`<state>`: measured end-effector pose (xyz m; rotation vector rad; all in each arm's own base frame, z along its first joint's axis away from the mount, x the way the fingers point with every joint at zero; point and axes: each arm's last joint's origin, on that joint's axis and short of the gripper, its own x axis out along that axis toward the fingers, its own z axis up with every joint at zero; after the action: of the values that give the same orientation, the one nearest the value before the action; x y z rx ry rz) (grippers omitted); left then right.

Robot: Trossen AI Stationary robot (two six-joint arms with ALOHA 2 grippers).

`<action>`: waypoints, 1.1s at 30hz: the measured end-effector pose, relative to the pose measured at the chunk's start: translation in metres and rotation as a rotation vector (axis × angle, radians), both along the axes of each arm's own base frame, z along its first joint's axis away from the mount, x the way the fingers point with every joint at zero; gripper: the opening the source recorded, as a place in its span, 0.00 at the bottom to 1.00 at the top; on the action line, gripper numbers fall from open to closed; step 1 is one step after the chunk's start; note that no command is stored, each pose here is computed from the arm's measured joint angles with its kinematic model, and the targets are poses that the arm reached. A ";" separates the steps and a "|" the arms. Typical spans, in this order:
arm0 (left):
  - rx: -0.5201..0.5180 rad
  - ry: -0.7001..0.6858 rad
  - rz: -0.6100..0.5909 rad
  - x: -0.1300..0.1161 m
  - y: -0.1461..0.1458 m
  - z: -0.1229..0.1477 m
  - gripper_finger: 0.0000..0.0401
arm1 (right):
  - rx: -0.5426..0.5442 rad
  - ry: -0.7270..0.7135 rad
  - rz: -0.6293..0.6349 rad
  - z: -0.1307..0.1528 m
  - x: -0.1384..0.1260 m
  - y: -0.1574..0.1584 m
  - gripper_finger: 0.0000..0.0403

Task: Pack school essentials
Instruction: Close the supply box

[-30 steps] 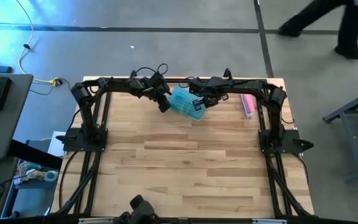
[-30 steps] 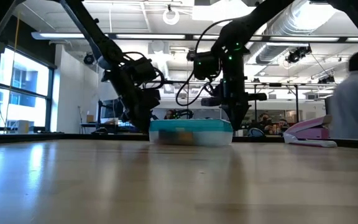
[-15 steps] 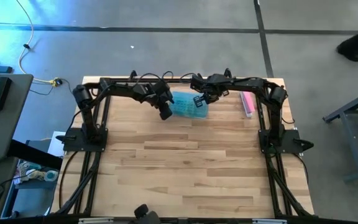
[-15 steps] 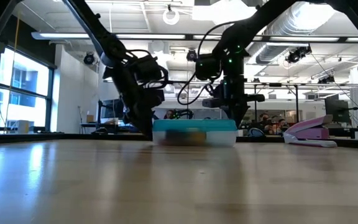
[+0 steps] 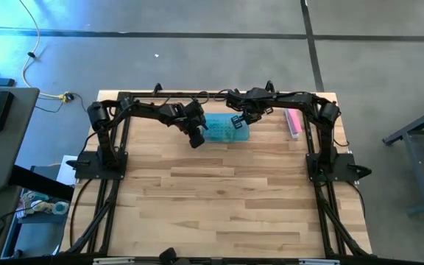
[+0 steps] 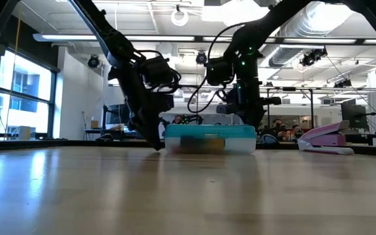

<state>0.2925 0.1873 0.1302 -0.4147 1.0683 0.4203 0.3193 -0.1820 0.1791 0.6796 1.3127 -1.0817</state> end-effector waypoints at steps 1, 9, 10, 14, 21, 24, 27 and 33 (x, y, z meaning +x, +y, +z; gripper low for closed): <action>-0.005 0.008 0.003 -0.002 0.000 0.001 0.00 | 0.001 0.004 0.000 0.001 -0.001 0.000 0.00; 0.024 -0.012 0.024 -0.012 0.004 0.022 0.00 | -0.064 -0.015 -0.007 0.030 -0.011 0.004 0.00; 0.026 -0.006 0.031 -0.015 0.004 0.026 0.00 | -0.072 -0.029 -0.009 0.036 -0.014 0.005 0.00; 0.093 -0.020 0.036 -0.023 0.002 0.051 0.00 | -0.075 -0.102 0.006 0.060 -0.019 0.016 0.00; 0.217 -0.293 -0.092 -0.016 -0.012 0.101 0.00 | 0.002 -0.310 0.033 0.082 -0.009 0.040 0.00; 0.182 -0.422 -0.143 -0.007 -0.017 0.107 0.00 | 0.031 -0.368 0.048 0.079 0.002 0.049 0.00; 0.138 -0.435 -0.142 0.002 -0.023 0.102 0.00 | 0.047 -0.384 0.044 0.075 0.010 0.058 0.00; 0.119 -0.381 -0.156 0.015 -0.030 0.082 0.00 | 0.063 -0.364 0.012 0.065 0.017 0.063 0.00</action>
<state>0.3076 0.1572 0.2123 -0.2878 0.6949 0.2509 0.3362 -0.1187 0.2439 0.8702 1.0371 -0.8607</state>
